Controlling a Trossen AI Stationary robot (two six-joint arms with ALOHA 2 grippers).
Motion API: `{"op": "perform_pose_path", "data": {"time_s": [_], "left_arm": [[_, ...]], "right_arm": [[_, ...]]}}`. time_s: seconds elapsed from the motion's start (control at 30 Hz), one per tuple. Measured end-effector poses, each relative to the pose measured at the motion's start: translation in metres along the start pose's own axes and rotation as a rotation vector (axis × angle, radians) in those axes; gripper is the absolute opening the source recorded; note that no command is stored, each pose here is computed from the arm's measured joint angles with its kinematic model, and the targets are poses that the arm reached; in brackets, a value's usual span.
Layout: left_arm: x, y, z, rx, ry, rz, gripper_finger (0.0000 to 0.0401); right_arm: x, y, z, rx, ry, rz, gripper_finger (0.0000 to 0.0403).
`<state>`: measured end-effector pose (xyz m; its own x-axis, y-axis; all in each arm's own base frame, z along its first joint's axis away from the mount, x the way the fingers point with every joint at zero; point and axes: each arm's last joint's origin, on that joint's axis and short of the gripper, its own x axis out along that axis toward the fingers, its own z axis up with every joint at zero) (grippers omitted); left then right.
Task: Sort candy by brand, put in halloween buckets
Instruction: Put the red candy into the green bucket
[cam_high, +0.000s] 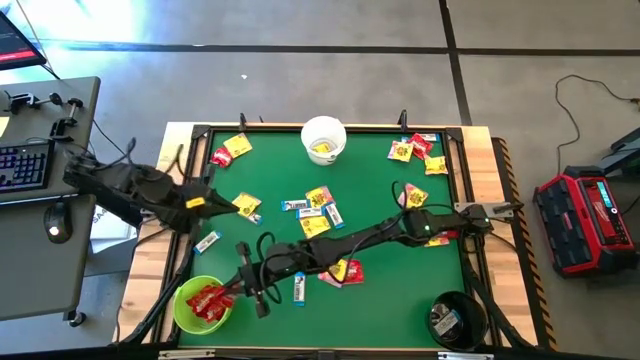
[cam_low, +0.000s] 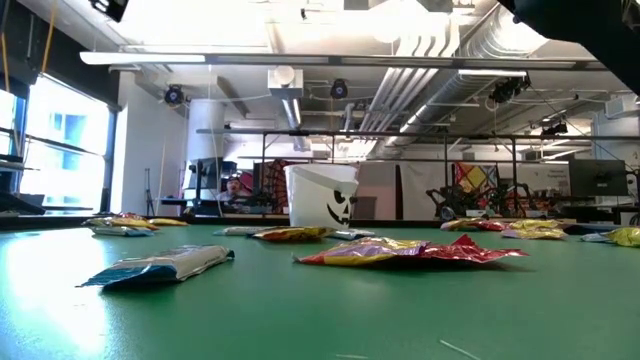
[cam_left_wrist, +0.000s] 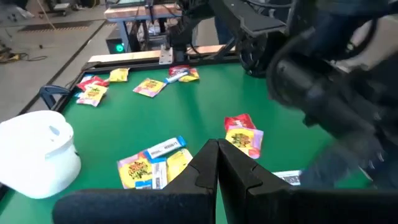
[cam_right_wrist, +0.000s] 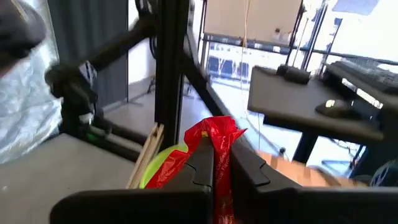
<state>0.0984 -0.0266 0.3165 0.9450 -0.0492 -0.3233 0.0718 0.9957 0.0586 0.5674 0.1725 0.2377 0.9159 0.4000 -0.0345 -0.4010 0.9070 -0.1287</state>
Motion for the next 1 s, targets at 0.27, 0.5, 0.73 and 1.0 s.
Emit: {"op": "perform_pose_path", "data": {"time_s": [0.27,0.5,0.73,1.0], "left_arm": [[-0.021,0.006,-0.003,-0.022,-0.062,0.001,0.0],[-0.021,0.006,-0.004,-0.003,-0.05,0.009,0.0],[-0.02,0.006,-0.005,-0.001,-0.05,0.015,0.0],[-0.003,0.003,-0.027,0.003,-0.028,0.032,0.0]], "right_arm": [[0.004,0.0,-0.007,-0.016,-0.078,-0.011,0.0004],[0.009,0.0,-0.021,-0.028,-0.173,-0.015,0.0004],[0.014,0.001,-0.039,-0.028,-0.216,0.003,0.0004],[0.014,0.002,-0.039,-0.038,-0.235,0.011,0.0004]]}}
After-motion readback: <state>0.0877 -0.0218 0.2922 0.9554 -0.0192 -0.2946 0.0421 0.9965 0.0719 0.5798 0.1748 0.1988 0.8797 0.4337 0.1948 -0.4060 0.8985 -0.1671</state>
